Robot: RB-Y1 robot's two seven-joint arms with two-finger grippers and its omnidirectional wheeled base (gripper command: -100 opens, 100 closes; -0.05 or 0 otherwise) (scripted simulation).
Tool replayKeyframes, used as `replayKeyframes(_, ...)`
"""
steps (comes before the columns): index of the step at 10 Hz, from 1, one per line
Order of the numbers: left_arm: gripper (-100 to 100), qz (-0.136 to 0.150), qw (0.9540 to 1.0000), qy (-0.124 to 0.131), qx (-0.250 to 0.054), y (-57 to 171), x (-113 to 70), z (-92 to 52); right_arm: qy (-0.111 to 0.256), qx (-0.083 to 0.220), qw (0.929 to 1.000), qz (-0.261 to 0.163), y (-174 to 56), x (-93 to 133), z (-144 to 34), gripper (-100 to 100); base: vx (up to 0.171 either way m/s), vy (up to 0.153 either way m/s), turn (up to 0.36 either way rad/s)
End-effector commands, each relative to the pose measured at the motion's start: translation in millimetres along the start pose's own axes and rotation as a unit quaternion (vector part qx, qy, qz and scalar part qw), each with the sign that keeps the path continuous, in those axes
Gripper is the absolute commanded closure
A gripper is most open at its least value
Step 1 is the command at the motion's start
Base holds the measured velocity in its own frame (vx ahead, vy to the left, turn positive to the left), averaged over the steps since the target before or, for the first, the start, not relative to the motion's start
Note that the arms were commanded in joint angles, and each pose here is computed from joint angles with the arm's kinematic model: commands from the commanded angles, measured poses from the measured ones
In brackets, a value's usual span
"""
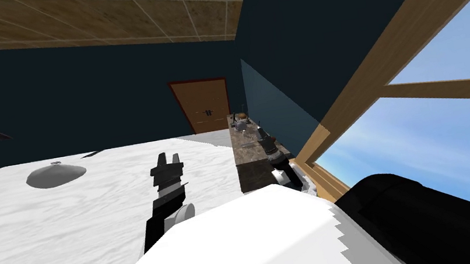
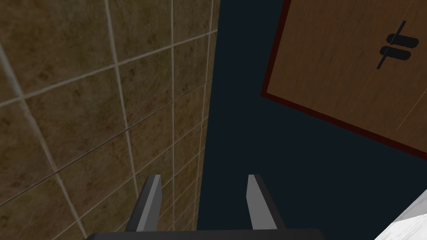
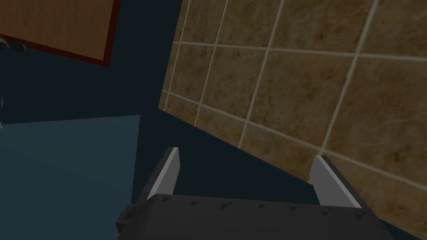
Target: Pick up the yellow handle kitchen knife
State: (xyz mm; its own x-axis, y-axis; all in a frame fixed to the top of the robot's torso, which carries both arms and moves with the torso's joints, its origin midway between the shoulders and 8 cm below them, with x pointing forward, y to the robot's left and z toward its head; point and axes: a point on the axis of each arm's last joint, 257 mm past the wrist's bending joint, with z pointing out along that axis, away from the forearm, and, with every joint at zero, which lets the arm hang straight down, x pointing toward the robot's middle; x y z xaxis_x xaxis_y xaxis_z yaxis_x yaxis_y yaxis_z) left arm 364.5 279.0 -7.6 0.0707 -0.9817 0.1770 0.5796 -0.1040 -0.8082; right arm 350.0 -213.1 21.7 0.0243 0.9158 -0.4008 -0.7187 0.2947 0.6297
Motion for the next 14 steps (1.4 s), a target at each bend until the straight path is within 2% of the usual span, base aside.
replayKeyframes(1, 0, 0.0, 1.0, 0.0, 0.0, 0, 0.0, 0.0, 0.019, 0.002, 0.9998, -0.01, -5, 6, 0.3, -100, -0.014, 0.039, 0.067)
replayKeyframes(2, 0, 0.0, 1.0, 0.0, 0.0, 0, 0.0, 0.0, 0.045, 0.008, 0.9987, -0.025, -16, 15, -2.2, -100, -0.014, 0.048, 0.141)
replayKeyframes(3, 0, 0.0, 1.0, 0.0, 0.0, 0, 0.0, 0.0, 0.05, 0.008, 0.9983, -0.028, -16, 16, -2.6, -100, -0.008, 0.046, 0.064)
replayKeyframes(4, 0, 0.0, 1.0, 0.0, 0.0, 0, -0.1, 0.0, 0.077, 0.015, 0.9959, -0.045, -28, 25, -6.3, -100, -0.002, 0.058, 0.166)
replayKeyframes(5, 0, 0.0, 1.0, 0.0, 0.0, 0, 0.0, 0.0, 0.083, 0.014, 0.9953, -0.047, -28, 26, -6.8, -100, -0.002, 0.051, 0.067)
replayKeyframes(6, 0, 0.0, 1.0, 0.0, 0.0, 0, -0.1, 0.0, 0.109, 0.022, 0.9917, -0.065, -41, 34, -11.6, -100, 0.005, 0.068, 0.137)
replayKeyframes(7, 0, 0.0, 1.0, 0.0, 0.0, 0, 0.0, 0.0, 0.118, 0.021, 0.9904, -0.069, -41, 35, -12.6, -100, 0.005, 0.052, 0.076)
replayKeyframes(8, 0, 0.0, 1.0, 0.0, 0.0, 0, -0.1, 0.0, 0.144, 0.029, 0.9854, -0.086, -55, 42, -18.8, -100, -0.004, 0.063, 0.182)
replayKeyframes(9, 0, 0.0, 1.0, 0.0, 0.0, 0, 0.0, 0.0, 0.154, 0.028, 0.9835, -0.091, -55, 43, -20.1, -100, 0.001, 0.047, 0.069)
replayKeyframes(10, 0, 0.0, 1.0, 0.0, 0.0, 0, -0.1, 0.0, 0.178, 0.036, 0.9772, -0.109, -70, 50, -27.5, -100, 0.013, 0.053, 0.134)
replayKeyframes(11, 0, 0.0, 1.0, 0.0, 0.0, 0, 0.0, 0.0, 0.191, 0.035, 0.9741, -0.115, -71, 50, -29.4, -100, 0.02, 0.048, 0.094)
replayKeyframes(12, 0, 0.0, 1.0, 0.0, 0.0, 0, -0.1, 0.0, 0.217, 0.044, 0.9659, -0.134, -87, 56, -38.6, -100, 0.02, 0.056, 0.142)
replayKeyframes(13, 0, 0.0, 1.0, 0.0, 0.0, 0, 0.0, 0.0, 0.23, 0.043, 0.9621, -0.141, -88, 56, -40.6, -100, 0.014, 0.043, 0.086)
replayKeyframes(14, 0, 0.0, 1.0, 0.0, 0.0, 0, -0.1, 0.0, 0.255, 0.052, 0.9524, -0.159, -104, 61, -51.3, -100, 0.023, 0.055, 0.179)
